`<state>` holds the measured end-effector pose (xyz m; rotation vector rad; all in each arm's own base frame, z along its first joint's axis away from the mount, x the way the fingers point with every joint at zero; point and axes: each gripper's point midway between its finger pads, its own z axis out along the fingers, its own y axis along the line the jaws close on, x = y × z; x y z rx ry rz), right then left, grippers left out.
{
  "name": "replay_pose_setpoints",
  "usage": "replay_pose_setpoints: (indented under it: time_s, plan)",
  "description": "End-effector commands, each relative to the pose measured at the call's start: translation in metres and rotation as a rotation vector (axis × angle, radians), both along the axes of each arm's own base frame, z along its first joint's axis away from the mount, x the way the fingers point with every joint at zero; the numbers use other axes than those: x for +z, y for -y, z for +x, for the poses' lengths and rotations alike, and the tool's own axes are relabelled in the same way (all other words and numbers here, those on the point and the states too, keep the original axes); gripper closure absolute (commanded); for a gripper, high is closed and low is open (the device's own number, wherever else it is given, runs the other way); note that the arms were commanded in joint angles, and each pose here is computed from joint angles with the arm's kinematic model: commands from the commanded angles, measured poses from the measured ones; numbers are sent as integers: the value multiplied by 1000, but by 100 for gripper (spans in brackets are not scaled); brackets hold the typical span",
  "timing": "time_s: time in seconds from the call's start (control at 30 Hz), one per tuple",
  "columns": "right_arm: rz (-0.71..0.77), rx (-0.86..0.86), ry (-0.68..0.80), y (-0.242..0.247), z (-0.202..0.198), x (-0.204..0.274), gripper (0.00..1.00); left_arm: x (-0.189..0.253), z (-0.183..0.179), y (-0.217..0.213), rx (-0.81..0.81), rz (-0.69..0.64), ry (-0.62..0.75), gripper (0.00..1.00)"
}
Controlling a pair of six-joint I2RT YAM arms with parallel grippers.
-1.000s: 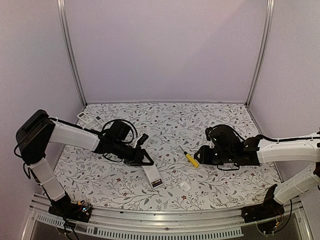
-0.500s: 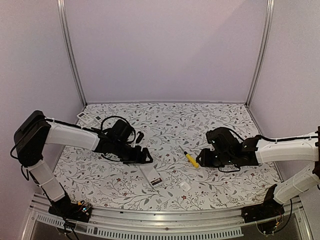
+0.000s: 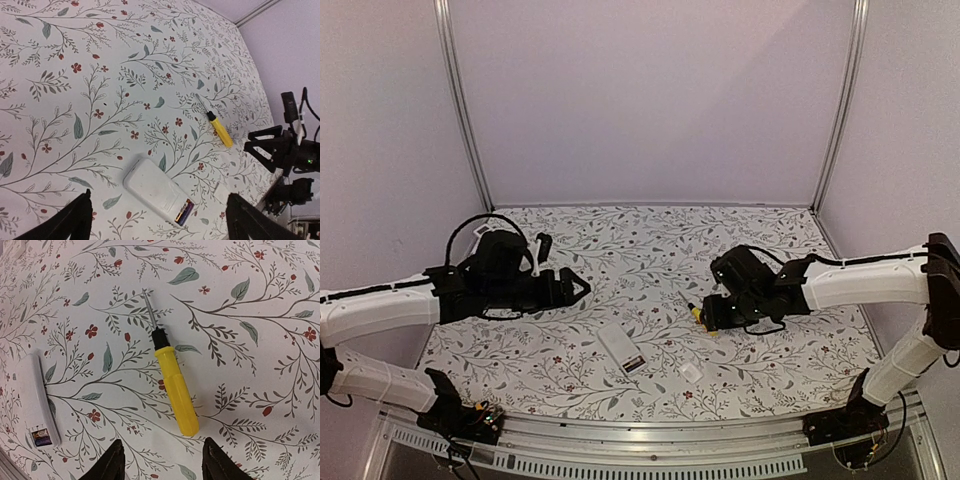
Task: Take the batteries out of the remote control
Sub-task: Pick up the screwdriver from the center of the board.
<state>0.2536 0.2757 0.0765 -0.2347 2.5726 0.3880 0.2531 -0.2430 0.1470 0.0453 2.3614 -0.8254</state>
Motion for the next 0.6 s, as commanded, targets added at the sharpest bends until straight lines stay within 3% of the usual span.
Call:
replay_pose_setpoints:
  time_s: [0.0,0.27,0.57]
  plan:
    - [-120,81,-18,-4,7,-18,49,-6,-20,-7,9,-55,-83,8]
    - [-236,121,-51,-1,22,-46,52,-7,-33,-9,17,-131,-124,8]
    - [-271,147,-76,-4,23,-60,63,-5,-33,-3,-9,-141,-128,8]
